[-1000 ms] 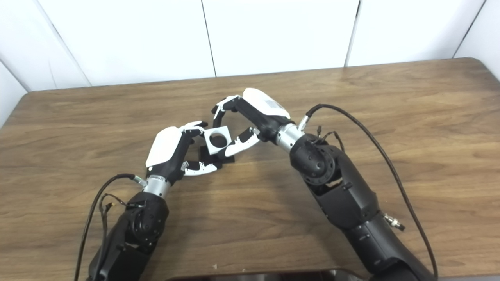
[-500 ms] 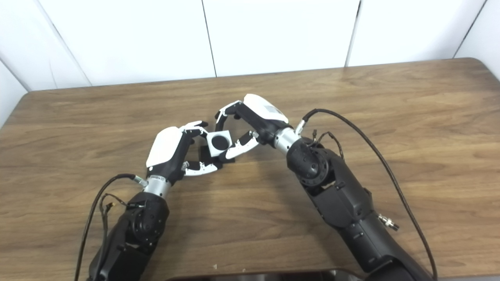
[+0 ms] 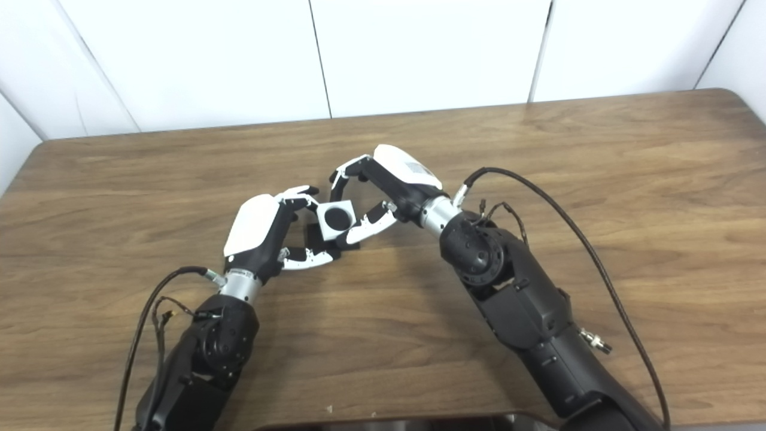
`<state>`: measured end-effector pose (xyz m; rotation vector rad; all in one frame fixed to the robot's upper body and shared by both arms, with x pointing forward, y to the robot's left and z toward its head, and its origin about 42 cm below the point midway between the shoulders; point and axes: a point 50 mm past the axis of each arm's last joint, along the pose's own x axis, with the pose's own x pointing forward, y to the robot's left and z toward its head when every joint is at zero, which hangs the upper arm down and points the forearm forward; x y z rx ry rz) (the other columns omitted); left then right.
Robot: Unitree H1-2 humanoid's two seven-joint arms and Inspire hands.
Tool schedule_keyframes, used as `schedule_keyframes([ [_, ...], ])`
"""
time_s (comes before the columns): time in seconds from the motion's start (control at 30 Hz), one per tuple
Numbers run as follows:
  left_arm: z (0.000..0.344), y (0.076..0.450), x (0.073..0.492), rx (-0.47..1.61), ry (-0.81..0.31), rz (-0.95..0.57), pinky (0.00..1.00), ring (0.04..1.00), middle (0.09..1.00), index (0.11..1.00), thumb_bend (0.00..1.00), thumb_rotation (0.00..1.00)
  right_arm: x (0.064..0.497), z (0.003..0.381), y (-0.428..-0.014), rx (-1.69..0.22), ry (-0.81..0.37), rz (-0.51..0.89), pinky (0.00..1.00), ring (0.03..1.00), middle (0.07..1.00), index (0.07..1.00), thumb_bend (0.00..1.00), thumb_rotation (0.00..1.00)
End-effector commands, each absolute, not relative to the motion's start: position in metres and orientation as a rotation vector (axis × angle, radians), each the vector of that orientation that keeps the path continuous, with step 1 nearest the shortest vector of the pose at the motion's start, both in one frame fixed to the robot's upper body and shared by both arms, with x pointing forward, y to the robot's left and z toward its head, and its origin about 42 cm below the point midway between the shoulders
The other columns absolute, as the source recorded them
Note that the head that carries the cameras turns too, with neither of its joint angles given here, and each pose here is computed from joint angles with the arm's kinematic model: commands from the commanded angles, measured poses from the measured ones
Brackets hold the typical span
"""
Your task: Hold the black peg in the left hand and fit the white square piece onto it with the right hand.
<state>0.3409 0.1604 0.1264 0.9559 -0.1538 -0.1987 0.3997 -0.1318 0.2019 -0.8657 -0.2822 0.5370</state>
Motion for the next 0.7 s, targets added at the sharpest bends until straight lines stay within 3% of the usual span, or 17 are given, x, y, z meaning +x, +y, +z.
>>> schedule_keyframes([
  [0.0, 0.097, 0.164, 0.326, 0.990, -0.018, -0.283, 0.63, 0.823, 0.839, 0.491, 0.52, 0.08, 0.409, 0.225, -0.128, -0.890, -0.367, 0.504, 0.77, 0.854, 0.760, 0.481, 0.52, 0.15],
  [0.17, 0.097, 0.162, 0.326, 0.983, -0.019, -0.282, 0.63, 0.822, 0.837, 0.490, 0.52, 0.08, 0.412, 0.224, -0.127, -1.018, -0.282, 0.577, 0.81, 0.867, 0.795, 0.490, 0.52, 0.16],
  [0.2, 0.097, 0.162, 0.326, 0.983, -0.018, -0.282, 0.63, 0.823, 0.837, 0.491, 0.52, 0.08, 0.412, 0.223, -0.128, -1.060, -0.237, 0.613, 0.82, 0.879, 0.823, 0.547, 0.58, 0.22],
  [0.27, 0.097, 0.162, 0.326, 0.982, -0.018, -0.281, 0.63, 0.825, 0.837, 0.491, 0.52, 0.08, 0.414, 0.221, -0.131, -1.147, -0.120, 0.696, 0.86, 0.924, 0.897, 0.784, 0.85, 0.43],
  [0.33, 0.097, 0.162, 0.326, 0.977, -0.018, -0.278, 0.63, 0.827, 0.838, 0.490, 0.52, 0.08, 0.414, 0.216, -0.134, -1.223, -0.007, 0.769, 0.92, 0.982, 0.974, 0.949, 0.97, 0.49],
  [0.53, 0.098, 0.163, 0.326, 0.973, -0.012, -0.274, 0.63, 0.826, 0.837, 0.490, 0.52, 0.08, 0.408, 0.197, -0.149, -1.327, 0.171, 0.844, 0.92, 1.000, 1.000, 1.000, 1.00, 0.44],
  [0.67, 0.098, 0.163, 0.326, 0.975, -0.007, -0.276, 0.64, 0.832, 0.840, 0.490, 0.52, 0.08, 0.406, 0.189, -0.164, -1.339, 0.213, 0.860, 0.95, 1.000, 1.000, 1.000, 1.00, 0.41],
])
